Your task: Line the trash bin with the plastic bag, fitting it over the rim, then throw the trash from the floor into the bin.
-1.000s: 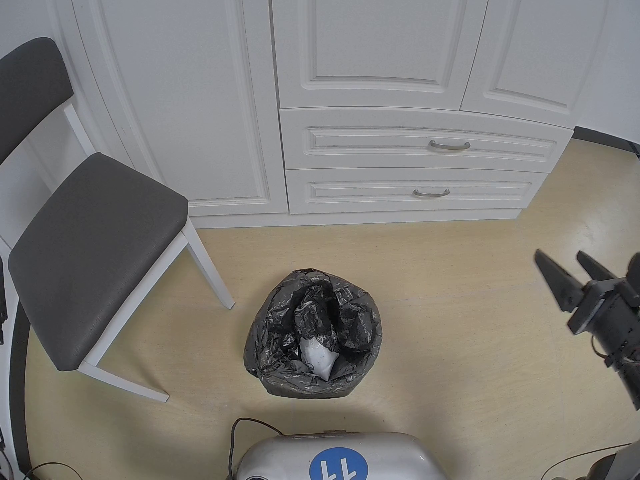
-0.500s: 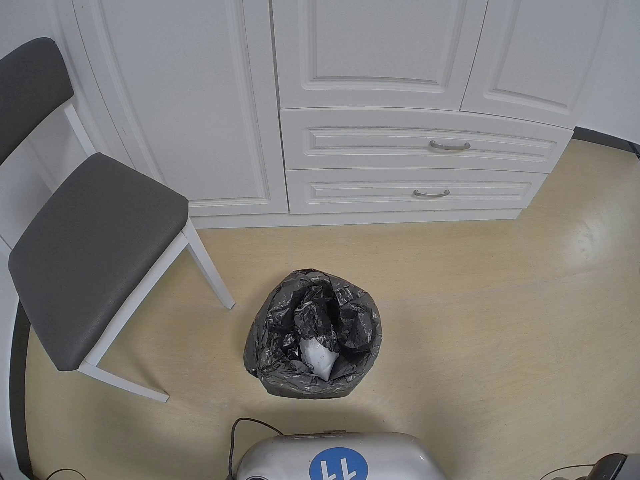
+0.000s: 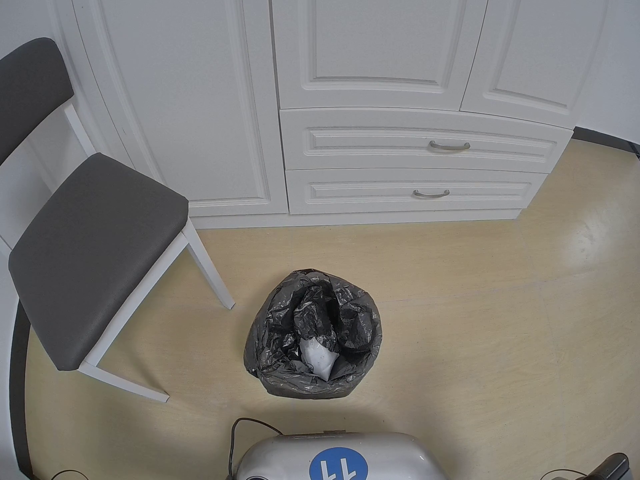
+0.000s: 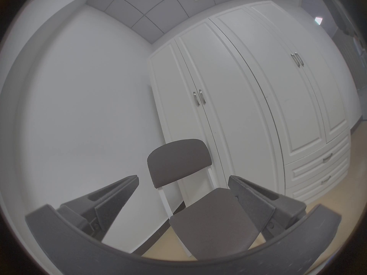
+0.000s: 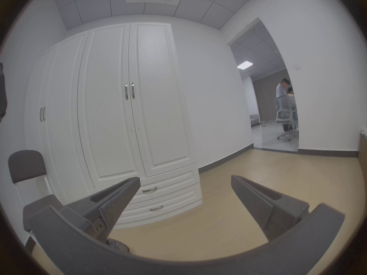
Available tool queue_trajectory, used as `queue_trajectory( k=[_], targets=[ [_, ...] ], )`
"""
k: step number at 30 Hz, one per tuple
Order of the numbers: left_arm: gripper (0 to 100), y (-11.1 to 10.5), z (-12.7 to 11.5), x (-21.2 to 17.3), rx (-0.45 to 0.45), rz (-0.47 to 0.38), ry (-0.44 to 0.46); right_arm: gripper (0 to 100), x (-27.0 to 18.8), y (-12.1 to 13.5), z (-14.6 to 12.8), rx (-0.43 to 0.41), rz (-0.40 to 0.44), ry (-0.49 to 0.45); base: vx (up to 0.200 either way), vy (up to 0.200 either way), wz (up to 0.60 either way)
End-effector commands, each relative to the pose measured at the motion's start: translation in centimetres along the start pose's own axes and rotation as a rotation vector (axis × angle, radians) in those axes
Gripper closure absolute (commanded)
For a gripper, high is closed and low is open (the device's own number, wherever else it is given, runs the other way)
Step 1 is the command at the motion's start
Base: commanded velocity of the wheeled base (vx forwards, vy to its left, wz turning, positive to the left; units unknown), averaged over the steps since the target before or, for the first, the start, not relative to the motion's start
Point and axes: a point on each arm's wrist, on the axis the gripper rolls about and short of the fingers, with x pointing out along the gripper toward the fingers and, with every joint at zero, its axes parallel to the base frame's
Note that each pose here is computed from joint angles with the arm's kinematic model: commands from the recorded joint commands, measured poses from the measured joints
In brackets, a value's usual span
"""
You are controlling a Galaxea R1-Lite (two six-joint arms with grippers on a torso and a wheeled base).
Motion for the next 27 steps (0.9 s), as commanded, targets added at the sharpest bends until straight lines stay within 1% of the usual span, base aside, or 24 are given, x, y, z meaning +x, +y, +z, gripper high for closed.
queue_trajectory(
  k=[1,2,4,6,7,8,10,12,13,14,15,16,18,19,20,23,24,26,27],
  targets=[
    [0,0.5,0.1,-1.4,-0.044,0.033,-0.034,0,-2.3,-0.4,-0.4,-0.027,0.003,-0.071,0.0,0.0,0.0],
    [0,0.5,0.1,-1.4,-0.044,0.033,-0.034,0,-2.3,-0.4,-0.4,-0.027,0.003,-0.071,0.0,0.0,0.0],
    [0,0.5,0.0,-1.5,-0.084,0.033,-0.033,0,-2.2,-0.4,-0.9,-0.041,0.027,-0.03,0.0,0.0,0.0],
    [0,0.4,-0.1,-1.5,-0.113,0.015,-0.024,0,-2.2,-0.4,-2.4,-0.07,0.112,0.059,0.0,0.0,0.0],
    [0,0.4,-0.4,-1.5,-0.129,-0.003,-0.02,0,-2.2,-0.4,-3.4,-0.086,0.172,0.105,0.0,0.0,0.0],
    [0,0.4,-0.4,-1.5,-0.131,-0.008,-0.019,0,-2.2,-0.4,-3.5,-0.087,0.18,0.111,0.0,0.0,0.0],
    [0,0.3,-1.8,-1.6,-0.185,-0.122,0.012,0,-2.3,-0.5,-5.4,-0.153,0.327,0.188,0.0,0.0,0.0],
    [0,0.0,-2.8,-2.0,-0.217,-0.183,0.043,0,-2.4,-0.6,-6.5,-0.182,0.381,0.228,0.0,0.0,0.0],
    [0,0.0,-2.9,-2.0,-0.224,-0.188,0.044,0,-2.4,-0.6,-6.7,-0.184,0.385,0.235,0.0,0.0,0.0],
    [0,-0.2,-3.4,-2.1,-0.264,-0.202,0.063,0,-2.5,-0.7,-7.1,-0.191,0.387,0.271,0.0,0.0,0.0],
    [0,-0.2,-3.4,-2.1,-0.264,-0.202,0.063,0,-2.5,-0.7,-7.1,-0.191,0.387,0.271,0.0,0.0,0.0],
    [0,-0.4,-3.9,-2.1,-0.281,-0.213,0.084,0,-2.7,-0.9,-7.8,-0.206,0.379,0.349,0.0,0.0,0.0],
    [0,-0.6,-4.7,-2.3,-0.274,-0.228,0.109,0,-3.0,-1.1,-8.6,-0.223,0.359,0.435,0.0,0.0,0.0],
    [0,-0.7,-5.1,-2.4,-0.271,-0.241,0.114,0,-3.0,-1.1,-8.6,-0.22,0.365,0.448,0.0,0.0,0.0],
    [0,-0.9,-5.8,-2.6,-0.262,-0.265,0.134,0,-3.0,-1.1,-8.5,-0.218,0.364,0.439,0.0,0.0,0.0],
    [0,-0.9,-6.4,-3.0,-0.274,-0.297,0.172,0,-3.0,-1.1,-8.5,-0.227,0.361,0.427,0.0,0.0,0.0],
    [0,-0.9,-6.9,-3.3,-0.267,-0.307,0.201,0,-3.0,-1.2,-8.8,-0.243,0.346,0.448,0.0,0.0,0.0],
    [0,-1.1,-8.1,-3.7,-0.224,-0.328,0.318,0,-3.1,-1.3,-8.9,-0.251,0.327,0.476,0.0,0.0,0.0],
    [0,-1.1,-8.3,-3.8,-0.219,-0.329,0.33,0,-3.1,-1.3,-8.9,-0.25,0.326,0.476,0.0,0.0,0.0]
  ],
)
